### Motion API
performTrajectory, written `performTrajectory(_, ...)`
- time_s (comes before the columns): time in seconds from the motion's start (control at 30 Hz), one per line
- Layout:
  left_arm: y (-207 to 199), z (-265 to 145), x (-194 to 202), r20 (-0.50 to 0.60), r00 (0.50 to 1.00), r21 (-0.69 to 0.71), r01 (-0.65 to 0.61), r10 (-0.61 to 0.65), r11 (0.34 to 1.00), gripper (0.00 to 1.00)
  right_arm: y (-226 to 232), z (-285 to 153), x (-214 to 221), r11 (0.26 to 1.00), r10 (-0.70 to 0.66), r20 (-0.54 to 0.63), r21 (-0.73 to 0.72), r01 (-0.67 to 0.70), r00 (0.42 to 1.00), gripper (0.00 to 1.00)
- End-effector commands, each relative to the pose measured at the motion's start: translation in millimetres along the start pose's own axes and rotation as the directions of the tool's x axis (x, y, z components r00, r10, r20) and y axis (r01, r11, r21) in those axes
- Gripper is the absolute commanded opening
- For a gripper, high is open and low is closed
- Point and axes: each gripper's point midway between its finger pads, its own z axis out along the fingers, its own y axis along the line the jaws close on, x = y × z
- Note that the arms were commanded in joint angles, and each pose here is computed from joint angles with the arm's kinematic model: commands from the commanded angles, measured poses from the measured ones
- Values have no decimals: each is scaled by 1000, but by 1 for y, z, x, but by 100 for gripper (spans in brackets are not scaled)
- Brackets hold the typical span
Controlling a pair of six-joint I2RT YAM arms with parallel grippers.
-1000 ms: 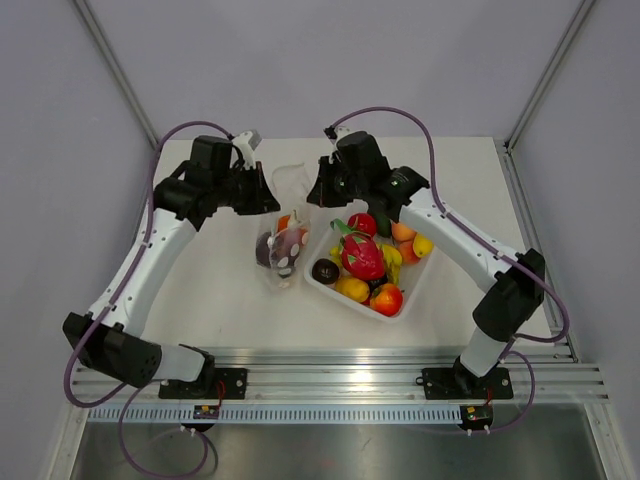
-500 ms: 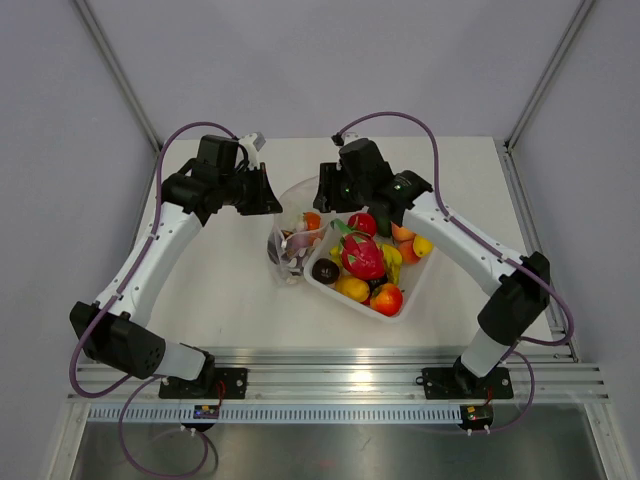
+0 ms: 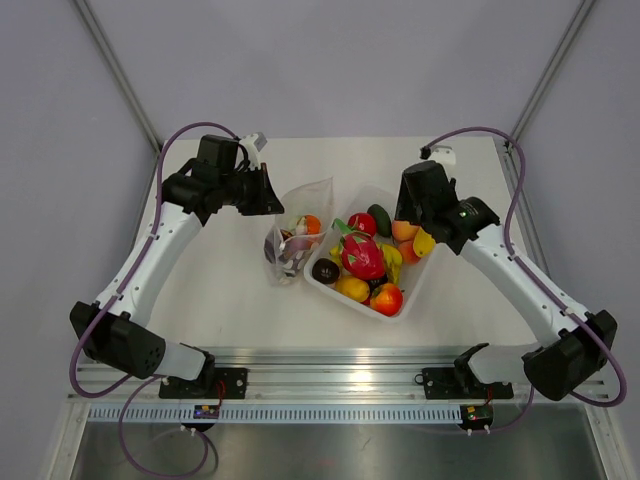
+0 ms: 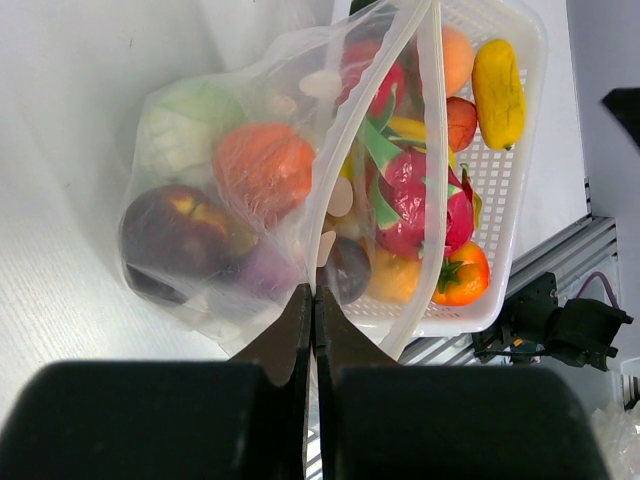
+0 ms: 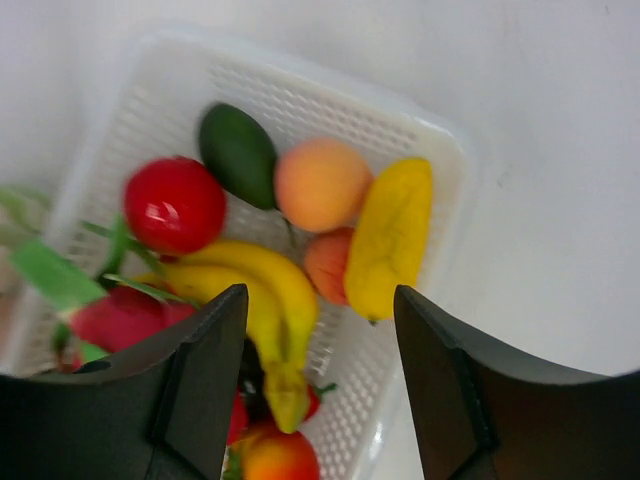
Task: Place the food in the zip-top bag and seal the zipper
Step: Pick up the fake fruit from the bin.
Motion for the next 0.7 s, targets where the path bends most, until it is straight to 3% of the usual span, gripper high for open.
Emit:
performTrajectory(0.0, -18, -8, -18, 61, 997, 65, -42, 38, 997, 0, -42, 4, 28, 992, -5, -53, 123, 12, 999, 68)
performTrajectory(0.1, -19, -8, -18, 60, 997, 70, -42, 38, 997, 0, -51, 11, 48, 991, -23, -103, 128, 37, 994, 73)
performTrajectory(0.3, -19, -8, -17, 59, 998, 71, -41, 37, 997, 0, -52, 30, 80, 989, -68, -197, 118, 93, 978, 74)
performTrajectory(0.67, -18, -12, -15, 63, 997, 58, -43, 39, 997, 0, -44, 65, 84, 988, -91, -239, 102, 118, 967, 71)
